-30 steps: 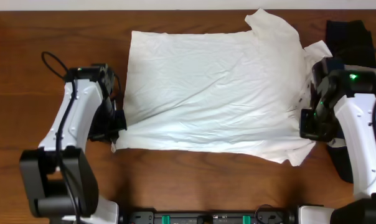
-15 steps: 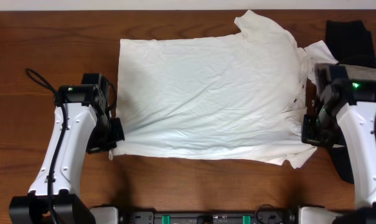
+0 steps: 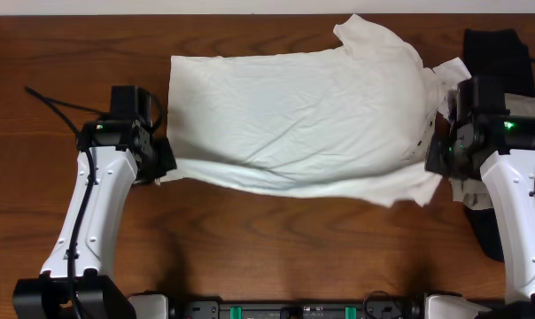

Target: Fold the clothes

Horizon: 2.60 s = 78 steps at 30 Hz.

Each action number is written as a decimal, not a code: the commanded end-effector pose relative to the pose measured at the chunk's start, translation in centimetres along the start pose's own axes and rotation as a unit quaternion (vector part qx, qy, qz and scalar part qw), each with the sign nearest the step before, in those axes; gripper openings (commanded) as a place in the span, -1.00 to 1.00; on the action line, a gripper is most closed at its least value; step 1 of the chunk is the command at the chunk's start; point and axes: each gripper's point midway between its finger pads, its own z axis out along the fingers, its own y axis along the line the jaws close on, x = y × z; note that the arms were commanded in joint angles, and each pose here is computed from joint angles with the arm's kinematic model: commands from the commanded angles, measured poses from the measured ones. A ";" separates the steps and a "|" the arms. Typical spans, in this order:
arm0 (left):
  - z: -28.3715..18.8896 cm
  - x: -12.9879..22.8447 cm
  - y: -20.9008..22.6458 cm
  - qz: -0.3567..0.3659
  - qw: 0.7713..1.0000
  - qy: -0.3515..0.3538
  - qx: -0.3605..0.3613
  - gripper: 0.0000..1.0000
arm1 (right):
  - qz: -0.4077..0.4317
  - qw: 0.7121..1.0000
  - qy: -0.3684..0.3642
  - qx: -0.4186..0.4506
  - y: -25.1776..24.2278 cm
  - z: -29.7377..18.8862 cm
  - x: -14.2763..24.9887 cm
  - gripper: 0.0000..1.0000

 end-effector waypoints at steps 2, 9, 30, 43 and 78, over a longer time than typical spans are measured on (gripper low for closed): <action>0.8 -1.2 1.0 -0.011 0.999 -0.019 -0.030 -0.88 | 0.015 0.999 -0.031 -0.005 0.2 0.4 -1.9 -0.97; 2.6 -3.6 0.1 -0.014 0.999 -0.045 -0.022 -0.88 | 0.026 0.999 -0.044 -0.006 1.1 3.9 -4.8 -0.98; 7.8 -8.2 -1.7 -0.020 0.995 -0.097 -0.007 -0.88 | 0.113 0.990 -0.082 0.024 0.5 12.3 -10.0 -0.97; 7.6 -9.2 -2.3 -0.002 0.993 -0.116 0.006 0.08 | 0.145 0.983 -0.105 0.036 -0.5 13.3 -11.3 -0.97; 7.7 -2.5 -5.1 0.035 0.994 0.027 0.096 0.25 | 0.041 0.999 0.025 0.013 -0.2 9.1 -4.0 -0.60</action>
